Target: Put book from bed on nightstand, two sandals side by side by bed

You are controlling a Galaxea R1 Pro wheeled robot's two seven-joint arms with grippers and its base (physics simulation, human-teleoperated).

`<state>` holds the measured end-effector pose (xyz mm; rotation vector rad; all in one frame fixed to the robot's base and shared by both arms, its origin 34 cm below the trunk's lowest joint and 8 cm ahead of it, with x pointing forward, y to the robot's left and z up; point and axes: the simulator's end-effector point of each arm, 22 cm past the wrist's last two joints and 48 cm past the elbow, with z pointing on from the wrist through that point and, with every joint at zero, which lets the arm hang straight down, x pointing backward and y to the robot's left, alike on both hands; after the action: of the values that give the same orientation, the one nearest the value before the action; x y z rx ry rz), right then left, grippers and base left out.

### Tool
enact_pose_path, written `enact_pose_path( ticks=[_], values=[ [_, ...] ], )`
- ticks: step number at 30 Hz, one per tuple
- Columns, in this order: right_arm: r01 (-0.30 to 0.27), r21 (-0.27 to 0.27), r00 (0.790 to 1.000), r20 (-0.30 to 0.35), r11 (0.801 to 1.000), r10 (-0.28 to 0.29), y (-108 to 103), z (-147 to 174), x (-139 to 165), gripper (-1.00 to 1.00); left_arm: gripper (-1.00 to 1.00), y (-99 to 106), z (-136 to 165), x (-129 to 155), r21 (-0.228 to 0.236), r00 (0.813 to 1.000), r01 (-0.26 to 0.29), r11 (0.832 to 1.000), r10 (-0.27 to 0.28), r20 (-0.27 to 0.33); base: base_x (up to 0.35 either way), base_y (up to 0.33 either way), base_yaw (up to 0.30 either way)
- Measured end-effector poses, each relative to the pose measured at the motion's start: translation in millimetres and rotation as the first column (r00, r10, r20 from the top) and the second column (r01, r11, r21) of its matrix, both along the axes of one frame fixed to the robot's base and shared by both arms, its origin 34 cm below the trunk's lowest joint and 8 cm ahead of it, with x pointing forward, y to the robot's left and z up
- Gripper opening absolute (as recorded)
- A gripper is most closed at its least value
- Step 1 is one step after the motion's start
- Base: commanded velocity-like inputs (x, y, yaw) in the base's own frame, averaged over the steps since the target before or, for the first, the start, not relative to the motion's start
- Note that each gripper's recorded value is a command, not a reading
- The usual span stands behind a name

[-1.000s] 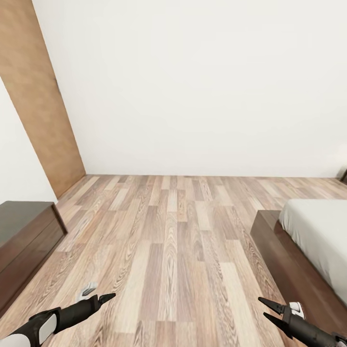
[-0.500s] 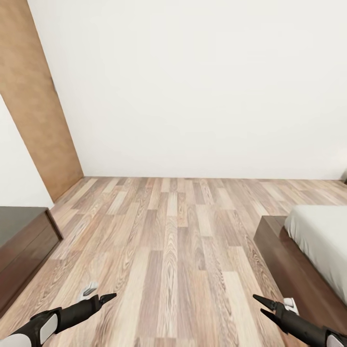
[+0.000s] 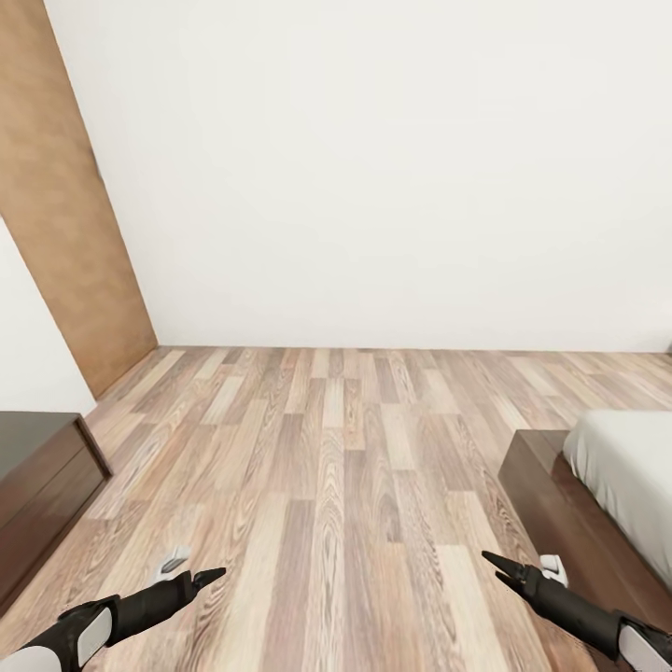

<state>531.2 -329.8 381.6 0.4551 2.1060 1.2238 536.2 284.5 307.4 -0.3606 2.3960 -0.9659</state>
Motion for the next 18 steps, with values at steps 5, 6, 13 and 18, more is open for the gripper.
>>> enact_pose_path(
  ticks=[5, 6, 13, 18],
  values=[
    [-0.014, 0.002, 1.0, 0.023, 1.0, 0.014, 4.7, 8.0, 5.8, 1.0, 1.0, 0.0, 0.0, 0.0, 0.0, 1.0, 0.0, 1.0, 0.0, 0.0, 0.174, 0.0, 0.0],
    [-0.016, 0.002, 1.0, 0.026, 1.0, 0.016, 5.3, 9.1, 6.6, 1.0, 1.0, 0.0, 0.0, 0.1, 0.0, 1.0, 0.0, 1.0, 0.0, 0.0, 0.173, 0.0, 0.0],
    [-0.021, -0.004, 0.999, 0.028, 1.0, 0.022, 7.7, 9.8, 8.5, 1.0, 1.0, -0.7, 0.0, 0.1, -0.001, 1.0, 0.0, 1.0, 0.0, 0.001, 0.173, 0.0, 0.0],
    [-0.016, -0.017, 1.0, 0.018, 1.0, 0.017, 7.4, 6.2, 8.9, 1.0, 1.0, -0.8, 0.1, 0.2, -0.001, 1.0, 0.001, 1.0, -0.001, 0.001, 0.173, 0.0, 0.0]
  ],
)
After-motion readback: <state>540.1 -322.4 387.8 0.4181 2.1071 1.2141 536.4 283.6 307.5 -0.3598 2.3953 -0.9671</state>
